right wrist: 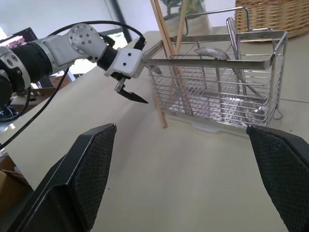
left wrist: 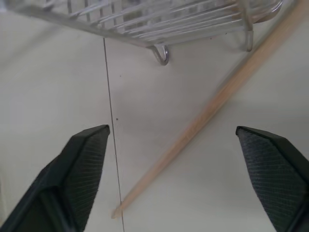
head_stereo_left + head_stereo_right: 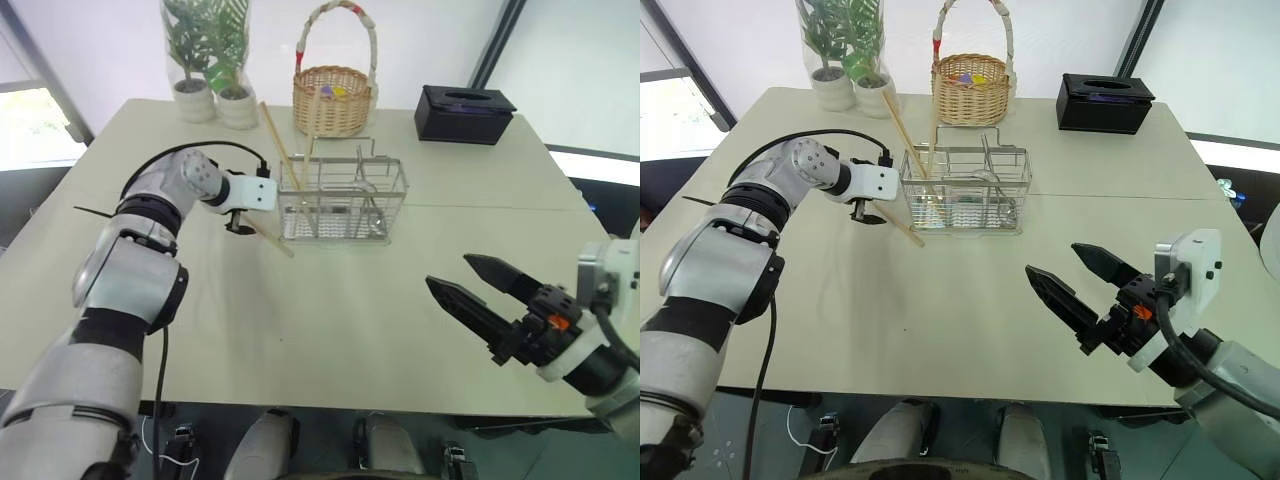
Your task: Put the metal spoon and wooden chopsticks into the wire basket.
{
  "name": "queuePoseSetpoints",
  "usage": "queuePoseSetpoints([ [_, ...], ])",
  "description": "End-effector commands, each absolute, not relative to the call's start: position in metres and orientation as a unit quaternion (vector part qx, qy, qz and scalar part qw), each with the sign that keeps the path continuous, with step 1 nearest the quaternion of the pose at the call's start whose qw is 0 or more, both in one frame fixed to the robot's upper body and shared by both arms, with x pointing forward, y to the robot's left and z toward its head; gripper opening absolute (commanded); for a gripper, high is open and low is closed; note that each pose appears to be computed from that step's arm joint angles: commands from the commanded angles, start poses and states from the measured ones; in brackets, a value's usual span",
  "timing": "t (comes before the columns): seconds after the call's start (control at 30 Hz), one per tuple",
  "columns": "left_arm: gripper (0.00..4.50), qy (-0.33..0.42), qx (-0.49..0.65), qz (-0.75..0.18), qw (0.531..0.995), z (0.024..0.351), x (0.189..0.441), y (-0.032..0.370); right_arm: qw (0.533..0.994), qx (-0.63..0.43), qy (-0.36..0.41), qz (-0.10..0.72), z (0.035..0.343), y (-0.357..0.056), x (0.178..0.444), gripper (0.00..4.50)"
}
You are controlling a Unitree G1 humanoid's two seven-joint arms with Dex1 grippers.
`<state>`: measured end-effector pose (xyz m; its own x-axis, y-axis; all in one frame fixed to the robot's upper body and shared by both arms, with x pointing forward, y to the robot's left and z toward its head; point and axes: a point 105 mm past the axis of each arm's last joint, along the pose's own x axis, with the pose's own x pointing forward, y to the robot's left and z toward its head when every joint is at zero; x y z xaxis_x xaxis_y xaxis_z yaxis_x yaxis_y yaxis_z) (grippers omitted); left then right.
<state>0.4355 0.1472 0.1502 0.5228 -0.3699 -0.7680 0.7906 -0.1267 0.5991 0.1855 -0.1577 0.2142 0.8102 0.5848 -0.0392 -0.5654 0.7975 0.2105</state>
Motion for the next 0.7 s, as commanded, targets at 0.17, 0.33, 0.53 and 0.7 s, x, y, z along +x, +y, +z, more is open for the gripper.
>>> queuePoseSetpoints([
  [0.17, 4.45, 0.16, 0.624, -0.459, 0.611, 0.149, 0.436, 0.136, 0.948, 0.091, 0.027, 0.305, 0.226, -0.153, 0.18, 4.5],
  [0.33, 4.45, 0.166, 0.625, -0.458, 0.61, 0.138, 0.435, 0.139, 0.949, 0.092, 0.027, 0.299, 0.228, -0.154, 0.181, 4.5],
  [0.53, 4.45, 0.168, 0.621, -0.45, 0.62, 0.132, 0.436, 0.143, 0.952, 0.086, 0.028, 0.293, 0.231, -0.158, 0.181, 4.5],
  [0.7, 4.45, 0.173, 0.625, -0.444, 0.619, 0.13, 0.436, 0.147, 0.953, 0.086, 0.028, 0.29, 0.231, -0.159, 0.183, 4.5],
])
